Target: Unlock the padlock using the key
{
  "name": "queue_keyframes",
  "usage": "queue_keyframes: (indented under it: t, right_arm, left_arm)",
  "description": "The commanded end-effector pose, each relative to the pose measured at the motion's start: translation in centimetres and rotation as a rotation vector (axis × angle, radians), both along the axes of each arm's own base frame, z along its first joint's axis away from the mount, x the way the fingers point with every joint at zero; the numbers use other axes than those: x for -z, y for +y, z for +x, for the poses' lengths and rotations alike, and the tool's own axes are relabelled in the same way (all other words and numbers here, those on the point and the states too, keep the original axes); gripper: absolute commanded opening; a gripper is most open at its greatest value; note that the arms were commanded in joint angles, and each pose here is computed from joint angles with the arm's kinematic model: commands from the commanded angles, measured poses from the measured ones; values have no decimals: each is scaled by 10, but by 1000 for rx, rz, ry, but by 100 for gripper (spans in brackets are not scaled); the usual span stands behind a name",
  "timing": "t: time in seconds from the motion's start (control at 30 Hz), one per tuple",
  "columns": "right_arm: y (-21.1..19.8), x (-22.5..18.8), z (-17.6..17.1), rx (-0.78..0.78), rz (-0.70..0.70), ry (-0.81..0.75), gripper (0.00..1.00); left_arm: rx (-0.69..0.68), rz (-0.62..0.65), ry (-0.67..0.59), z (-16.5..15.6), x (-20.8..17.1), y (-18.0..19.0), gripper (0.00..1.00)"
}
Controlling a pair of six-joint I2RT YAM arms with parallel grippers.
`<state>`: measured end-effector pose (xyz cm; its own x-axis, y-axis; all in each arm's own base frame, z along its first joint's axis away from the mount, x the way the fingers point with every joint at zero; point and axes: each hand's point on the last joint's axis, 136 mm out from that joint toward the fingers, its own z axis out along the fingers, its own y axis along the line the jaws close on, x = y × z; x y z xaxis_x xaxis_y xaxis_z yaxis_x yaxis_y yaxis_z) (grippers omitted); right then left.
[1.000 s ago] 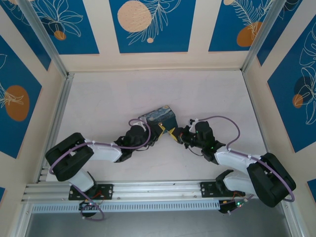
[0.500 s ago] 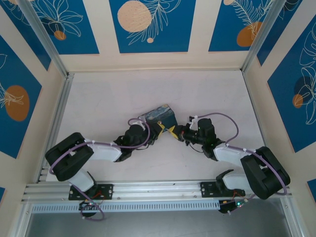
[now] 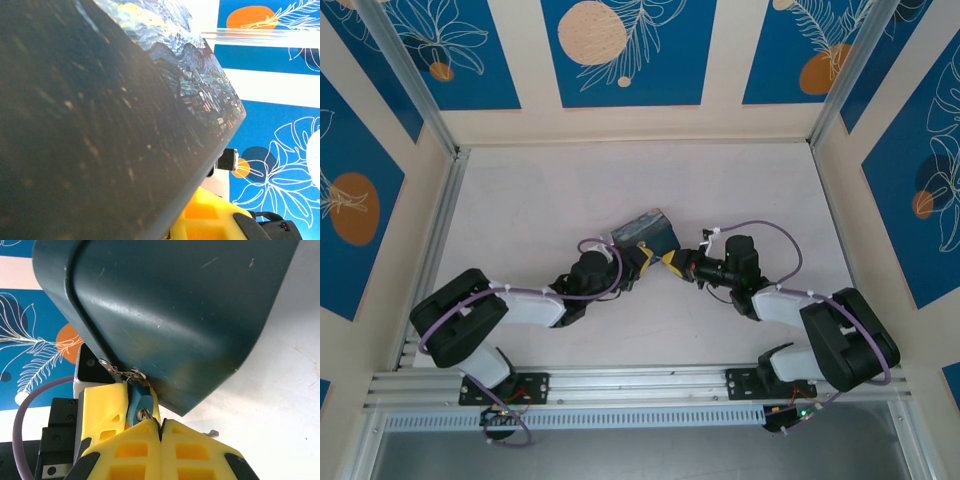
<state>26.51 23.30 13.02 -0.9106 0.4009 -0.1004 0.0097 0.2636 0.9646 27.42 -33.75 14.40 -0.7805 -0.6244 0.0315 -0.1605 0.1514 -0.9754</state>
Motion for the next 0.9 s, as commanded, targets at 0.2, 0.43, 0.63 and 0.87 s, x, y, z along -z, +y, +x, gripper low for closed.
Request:
queue_keyframes:
  t: [0.2,0.43,0.63,0.87]
  right_arm:
    - [9,-20,9,-70,-16,-183,0]
    - [10,-19,10,-79,-5,-198,0]
    - [13,-23,15,-91,54,-186,0]
    - [21,-24,15,-147,107,-139,0]
  left_arm:
    - [68,-105,-63,-8,-34,-11,0]
    - [78,-97,-53,-9,-28,-12,0]
    - [87,-91,-56,-10,-26,-14,0]
    - [97,-98,-61,-11,-27,-16,0]
